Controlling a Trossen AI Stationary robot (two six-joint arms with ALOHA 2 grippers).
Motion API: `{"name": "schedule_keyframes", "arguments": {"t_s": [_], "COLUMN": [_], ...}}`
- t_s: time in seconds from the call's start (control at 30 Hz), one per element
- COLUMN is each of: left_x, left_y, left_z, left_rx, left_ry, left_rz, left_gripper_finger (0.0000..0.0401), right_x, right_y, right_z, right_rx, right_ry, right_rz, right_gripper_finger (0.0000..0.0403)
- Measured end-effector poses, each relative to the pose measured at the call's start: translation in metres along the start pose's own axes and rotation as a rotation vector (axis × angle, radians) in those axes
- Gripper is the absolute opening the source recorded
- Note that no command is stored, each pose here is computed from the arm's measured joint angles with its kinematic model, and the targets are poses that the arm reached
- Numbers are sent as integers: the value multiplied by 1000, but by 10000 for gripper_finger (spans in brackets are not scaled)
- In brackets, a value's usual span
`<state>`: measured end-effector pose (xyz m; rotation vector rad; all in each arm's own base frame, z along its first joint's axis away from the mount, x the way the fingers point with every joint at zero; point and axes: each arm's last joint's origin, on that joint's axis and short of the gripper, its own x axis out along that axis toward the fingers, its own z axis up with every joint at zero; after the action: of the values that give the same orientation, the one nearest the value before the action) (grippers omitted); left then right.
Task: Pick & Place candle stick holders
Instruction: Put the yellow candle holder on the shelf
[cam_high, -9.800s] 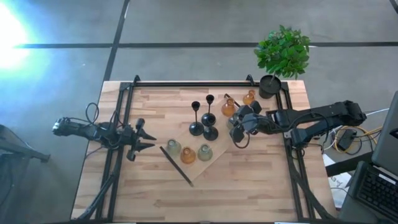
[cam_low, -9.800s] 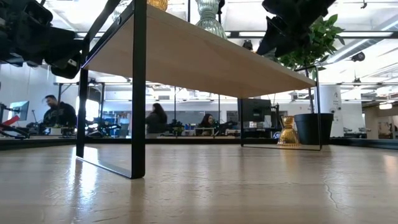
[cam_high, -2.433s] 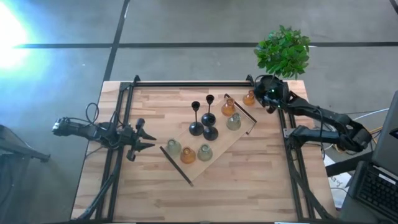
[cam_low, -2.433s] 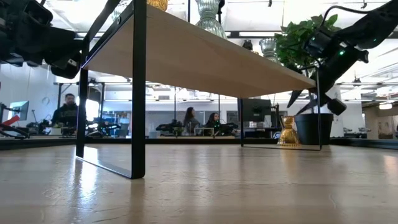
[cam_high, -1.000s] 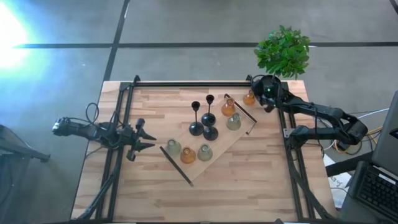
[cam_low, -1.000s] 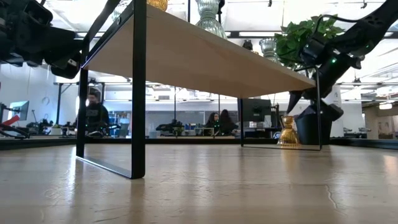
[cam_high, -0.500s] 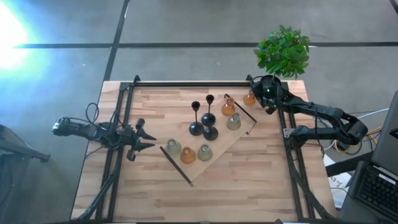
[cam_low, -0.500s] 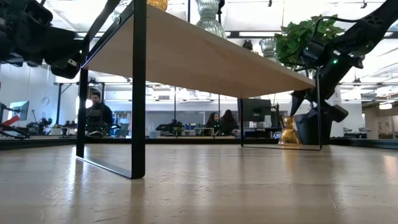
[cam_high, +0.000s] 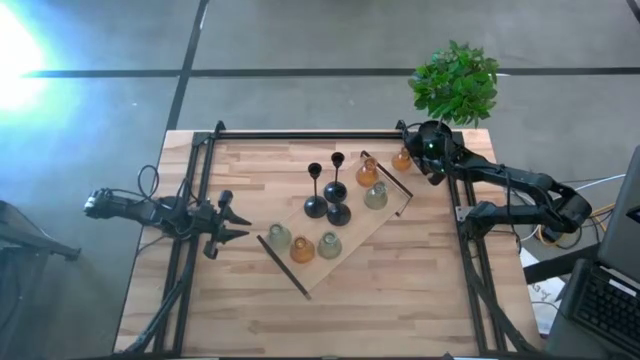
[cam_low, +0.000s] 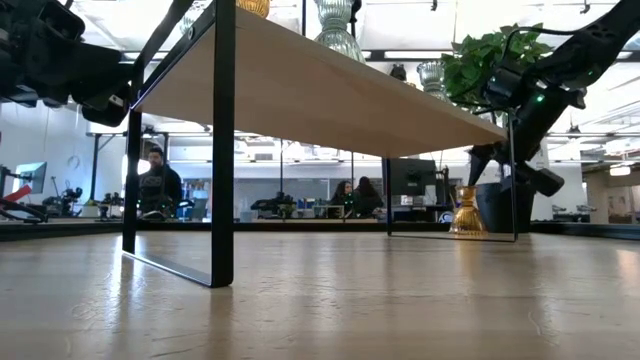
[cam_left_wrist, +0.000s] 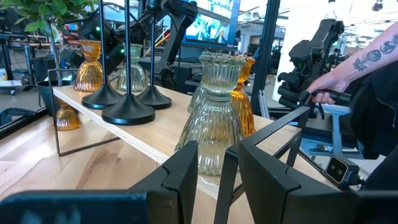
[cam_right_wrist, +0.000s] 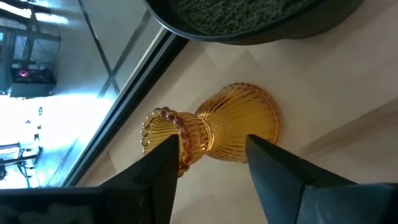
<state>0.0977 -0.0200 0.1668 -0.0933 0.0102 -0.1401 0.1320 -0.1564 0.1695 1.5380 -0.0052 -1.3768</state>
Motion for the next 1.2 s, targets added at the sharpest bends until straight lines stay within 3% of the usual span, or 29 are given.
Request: {"name": "schedule_keyframes", "arguments": {"t_s": [0.3, 0.97, 1.2], "left_x": [0, 0, 0], "left_y": [0, 0, 0], "left_z": [0, 0, 0], "left_rx": [0, 0, 0], "left_ry": [0, 0, 0], "left_rz": [0, 0, 0], "left_gripper_finger": [120, 120, 120], "right_x": [0, -9, -9], "right_y": [-1, 9, 6], "right_z": [-1, 1, 1], "right_rx": [-2, -80, -89], "right_ry": [27, 45, 52], "right_rz": [-13, -80, -111], "right_gripper_finger": [170, 78, 74]}}
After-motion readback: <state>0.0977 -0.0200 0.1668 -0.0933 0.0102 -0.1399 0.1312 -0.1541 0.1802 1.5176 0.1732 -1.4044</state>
